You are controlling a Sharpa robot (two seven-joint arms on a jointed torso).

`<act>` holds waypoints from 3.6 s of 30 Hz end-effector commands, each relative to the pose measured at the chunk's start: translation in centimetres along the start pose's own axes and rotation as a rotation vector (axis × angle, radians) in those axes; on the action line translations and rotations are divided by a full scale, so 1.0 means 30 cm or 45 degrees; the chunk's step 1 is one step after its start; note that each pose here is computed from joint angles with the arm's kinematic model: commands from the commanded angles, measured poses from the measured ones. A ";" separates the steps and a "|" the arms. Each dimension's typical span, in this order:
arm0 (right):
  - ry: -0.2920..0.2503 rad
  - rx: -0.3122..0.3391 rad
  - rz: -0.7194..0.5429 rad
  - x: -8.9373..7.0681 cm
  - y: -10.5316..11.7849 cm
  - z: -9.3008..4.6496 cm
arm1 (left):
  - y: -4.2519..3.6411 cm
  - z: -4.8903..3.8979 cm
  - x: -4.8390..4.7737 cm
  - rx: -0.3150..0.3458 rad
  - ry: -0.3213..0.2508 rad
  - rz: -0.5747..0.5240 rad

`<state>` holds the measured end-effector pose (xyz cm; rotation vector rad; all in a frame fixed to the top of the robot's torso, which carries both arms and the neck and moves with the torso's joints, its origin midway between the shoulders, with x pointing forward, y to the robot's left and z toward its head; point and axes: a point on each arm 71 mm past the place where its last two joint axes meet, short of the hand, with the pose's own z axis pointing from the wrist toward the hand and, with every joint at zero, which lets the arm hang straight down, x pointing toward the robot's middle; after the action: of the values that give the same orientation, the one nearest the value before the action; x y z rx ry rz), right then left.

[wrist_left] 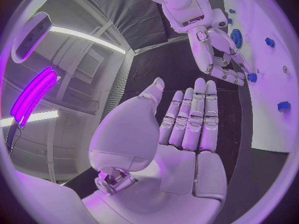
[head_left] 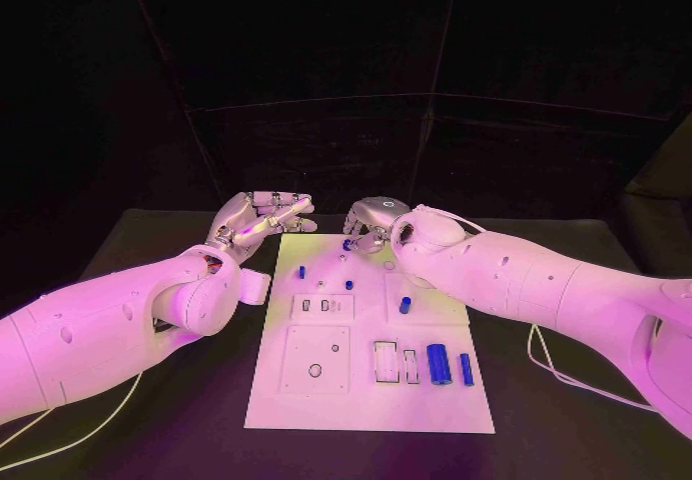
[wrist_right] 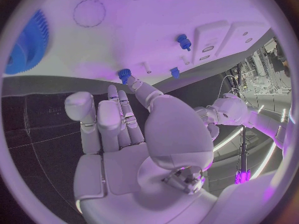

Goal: Assemble the parts on the task board

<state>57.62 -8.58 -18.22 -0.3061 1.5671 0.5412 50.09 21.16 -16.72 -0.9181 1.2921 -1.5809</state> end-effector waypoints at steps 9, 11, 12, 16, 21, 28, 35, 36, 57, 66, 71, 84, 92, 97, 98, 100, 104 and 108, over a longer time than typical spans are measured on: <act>-0.118 0.067 0.239 -0.090 -0.138 -0.129 | -0.009 -0.003 0.001 0.012 0.022 -0.006; -0.098 0.107 0.291 -0.098 -0.178 -0.167 | -0.010 -0.005 -0.001 0.014 0.021 -0.005; -0.080 0.128 0.310 -0.099 -0.197 -0.185 | -0.011 -0.006 -0.003 0.014 0.020 -0.005; -0.020 0.189 0.357 -0.101 -0.251 -0.239 | -0.011 -0.007 -0.006 0.015 0.018 -0.003; 0.067 0.266 0.377 -0.094 -0.309 -0.283 | -0.011 -0.007 -0.006 0.017 0.021 -0.005; 0.143 0.312 0.356 -0.078 -0.338 -0.281 | -0.007 -0.002 -0.002 0.016 0.025 -0.007; 0.196 0.330 0.324 -0.061 -0.323 -0.255 | -0.004 0.001 -0.002 0.014 0.024 -0.007; 0.199 0.331 0.317 -0.059 -0.321 -0.252 | -0.004 0.001 -0.002 0.014 0.024 -0.007; 0.195 0.359 0.229 -0.056 -0.325 -0.235 | -0.002 0.003 -0.004 0.012 0.023 -0.006; 0.222 0.352 0.219 -0.050 -0.320 -0.231 | -0.001 0.003 -0.005 0.009 0.024 -0.007; 0.237 0.350 0.199 -0.046 -0.316 -0.228 | 0.000 0.003 -0.005 0.008 0.025 -0.008; 0.196 0.353 0.126 -0.050 -0.314 -0.224 | 0.000 0.003 -0.005 0.003 0.028 -0.009; 0.015 0.300 0.125 -0.082 -0.286 -0.221 | 0.001 0.002 -0.006 0.002 0.029 -0.009; -0.062 0.243 0.146 -0.098 -0.241 -0.224 | 0.002 0.003 -0.011 0.000 0.025 -0.007; -0.064 0.233 0.150 -0.098 -0.230 -0.224 | 0.002 0.003 -0.012 0.000 0.024 -0.007; -0.065 0.216 0.154 -0.099 -0.210 -0.224 | 0.002 0.003 -0.013 -0.001 0.024 -0.006; -0.067 0.167 0.145 -0.099 -0.159 -0.218 | 0.003 0.003 -0.014 -0.001 0.022 -0.006; -0.071 0.101 0.104 -0.095 -0.090 -0.196 | 0.002 0.004 -0.013 0.006 0.020 -0.004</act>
<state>54.29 -14.77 -16.32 -0.1219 1.6036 0.5521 50.36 21.65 -16.93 -0.9205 1.3007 -1.5808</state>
